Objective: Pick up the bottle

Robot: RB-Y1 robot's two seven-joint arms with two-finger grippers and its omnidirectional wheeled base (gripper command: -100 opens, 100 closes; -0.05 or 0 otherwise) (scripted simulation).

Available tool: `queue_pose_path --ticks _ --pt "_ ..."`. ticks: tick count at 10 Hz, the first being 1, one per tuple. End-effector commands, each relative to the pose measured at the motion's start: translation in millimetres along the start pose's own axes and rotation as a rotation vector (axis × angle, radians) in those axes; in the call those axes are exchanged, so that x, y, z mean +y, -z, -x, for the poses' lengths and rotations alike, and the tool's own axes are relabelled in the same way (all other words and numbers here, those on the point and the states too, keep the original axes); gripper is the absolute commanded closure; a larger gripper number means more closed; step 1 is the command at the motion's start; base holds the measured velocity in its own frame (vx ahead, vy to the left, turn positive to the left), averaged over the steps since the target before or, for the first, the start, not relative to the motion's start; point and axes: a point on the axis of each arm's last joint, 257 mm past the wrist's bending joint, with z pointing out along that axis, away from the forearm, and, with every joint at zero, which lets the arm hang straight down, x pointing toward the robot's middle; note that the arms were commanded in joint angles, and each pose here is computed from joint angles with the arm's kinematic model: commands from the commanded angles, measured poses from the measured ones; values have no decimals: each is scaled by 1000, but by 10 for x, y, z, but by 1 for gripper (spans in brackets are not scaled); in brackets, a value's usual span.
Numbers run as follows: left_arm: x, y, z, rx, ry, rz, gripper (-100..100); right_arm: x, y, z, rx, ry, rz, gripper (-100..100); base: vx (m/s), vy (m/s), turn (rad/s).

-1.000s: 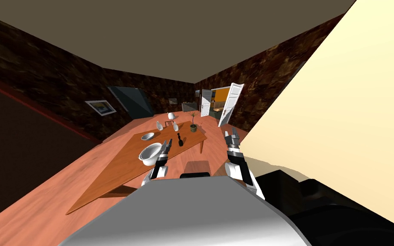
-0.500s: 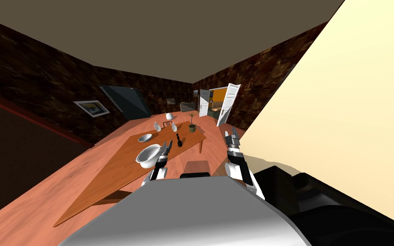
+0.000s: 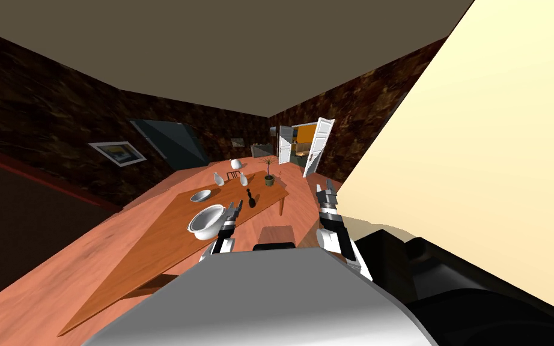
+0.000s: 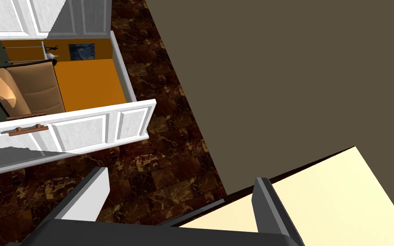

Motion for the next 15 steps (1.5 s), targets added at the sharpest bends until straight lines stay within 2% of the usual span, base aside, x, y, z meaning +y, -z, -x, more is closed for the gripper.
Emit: queue_pose_path --ticks 1,2,3,4,5,6,8,9,10,11,13,14,15 --pt "59 43 -57 12 -48 3 -100 0 0 0 0 0 0 0 10 15 -136" --pt "110 100 -126 31 -49 17 -100 0 0 0 0 0 0 0 11 21 -91" --pt "155 138 -174 43 -93 18 -100 0 0 0 0 0 0 0 12 23 -131" --pt "189 179 -220 56 -94 27 -100 0 0 0 0 0 0 0 12 21 -78" --pt "224 210 -256 65 -136 26 -100 0 0 0 0 0 0 0 16 20 -149" --pt "262 259 -306 81 -136 36 -100 0 0 0 0 0 0 0 16 18 -86" --pt "336 336 -382 104 -216 34 -100 0 0 0 0 0 0 0 30 17 -201" --pt "390 416 -454 129 -216 48 -100 0 0 0 0 0 0 0 28 20 -46" --pt "422 451 -481 140 -252 46 -100 0 0 0 0 0 0 0 30 16 -89" --pt "448 490 -514 152 -252 52 -100 0 0 0 0 0 0 0 23 12 -64" --pt "548 625 -610 193 -317 57 -100 0 0 0 0 0 0 0 37 12 -142" --pt "572 648 -621 201 -345 53 -100 0 0 0 0 0 0 0 58 21 -211" --pt "592 683 -646 211 -345 58 -100 0 0 0 0 0 0 0 41 19 -57"
